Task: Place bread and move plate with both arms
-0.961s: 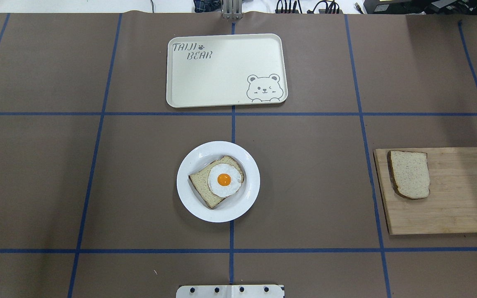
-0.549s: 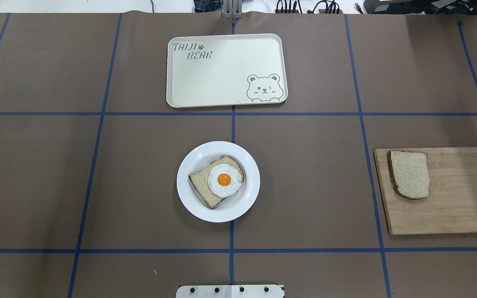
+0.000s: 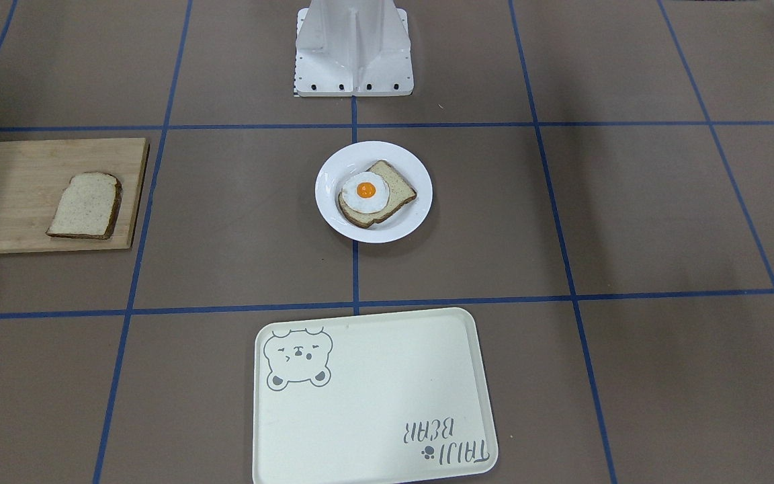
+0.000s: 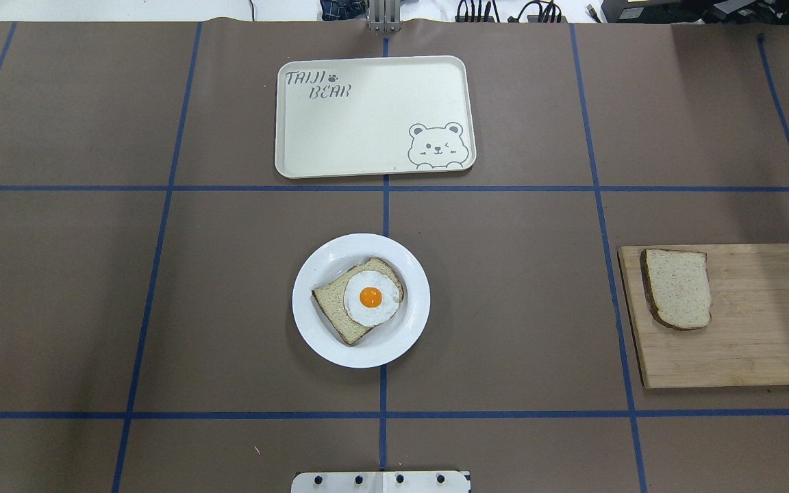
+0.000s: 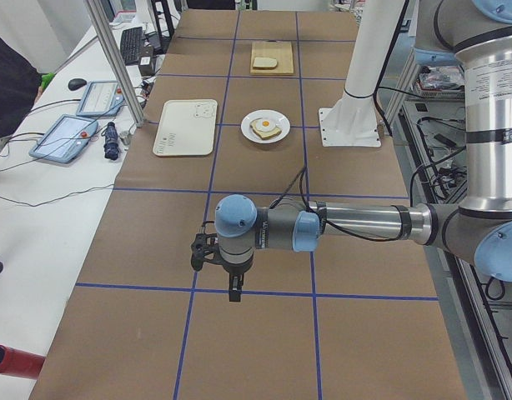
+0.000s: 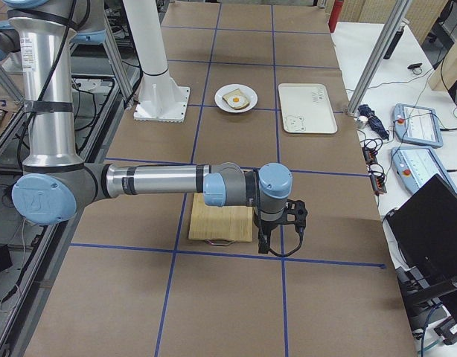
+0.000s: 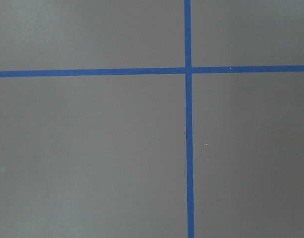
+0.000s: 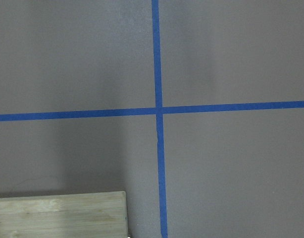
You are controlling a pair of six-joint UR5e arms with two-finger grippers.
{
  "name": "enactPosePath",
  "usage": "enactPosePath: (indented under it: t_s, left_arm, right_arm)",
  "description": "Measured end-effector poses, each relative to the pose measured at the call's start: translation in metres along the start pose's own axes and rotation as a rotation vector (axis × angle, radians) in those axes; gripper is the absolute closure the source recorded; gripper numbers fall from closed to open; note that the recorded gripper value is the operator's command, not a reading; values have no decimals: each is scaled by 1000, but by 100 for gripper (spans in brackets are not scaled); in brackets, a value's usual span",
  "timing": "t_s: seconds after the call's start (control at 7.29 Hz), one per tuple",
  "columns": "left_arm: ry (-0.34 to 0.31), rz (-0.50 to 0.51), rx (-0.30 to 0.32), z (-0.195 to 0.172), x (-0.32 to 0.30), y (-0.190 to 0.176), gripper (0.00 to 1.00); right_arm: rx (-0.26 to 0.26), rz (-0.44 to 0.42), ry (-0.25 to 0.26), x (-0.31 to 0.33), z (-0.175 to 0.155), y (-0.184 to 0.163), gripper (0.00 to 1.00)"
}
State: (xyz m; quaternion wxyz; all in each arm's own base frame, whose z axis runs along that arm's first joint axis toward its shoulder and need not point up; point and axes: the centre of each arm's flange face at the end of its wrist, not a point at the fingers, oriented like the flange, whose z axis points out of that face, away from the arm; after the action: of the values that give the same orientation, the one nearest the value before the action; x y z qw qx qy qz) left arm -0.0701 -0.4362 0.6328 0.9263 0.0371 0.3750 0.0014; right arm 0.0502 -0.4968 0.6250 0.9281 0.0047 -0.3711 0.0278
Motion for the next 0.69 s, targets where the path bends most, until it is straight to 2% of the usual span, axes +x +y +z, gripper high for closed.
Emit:
enactPosePath:
  t_s: [0.41,0.69]
  left_arm:
    - [1,29,28,6,-4,-10,1]
    - [-3,71,67,-4,7,-35,1]
  right_arm:
    - [23,-23,-6,-14,-11,-8,0]
    - [26,-53,-7,-31,-12,-21,0]
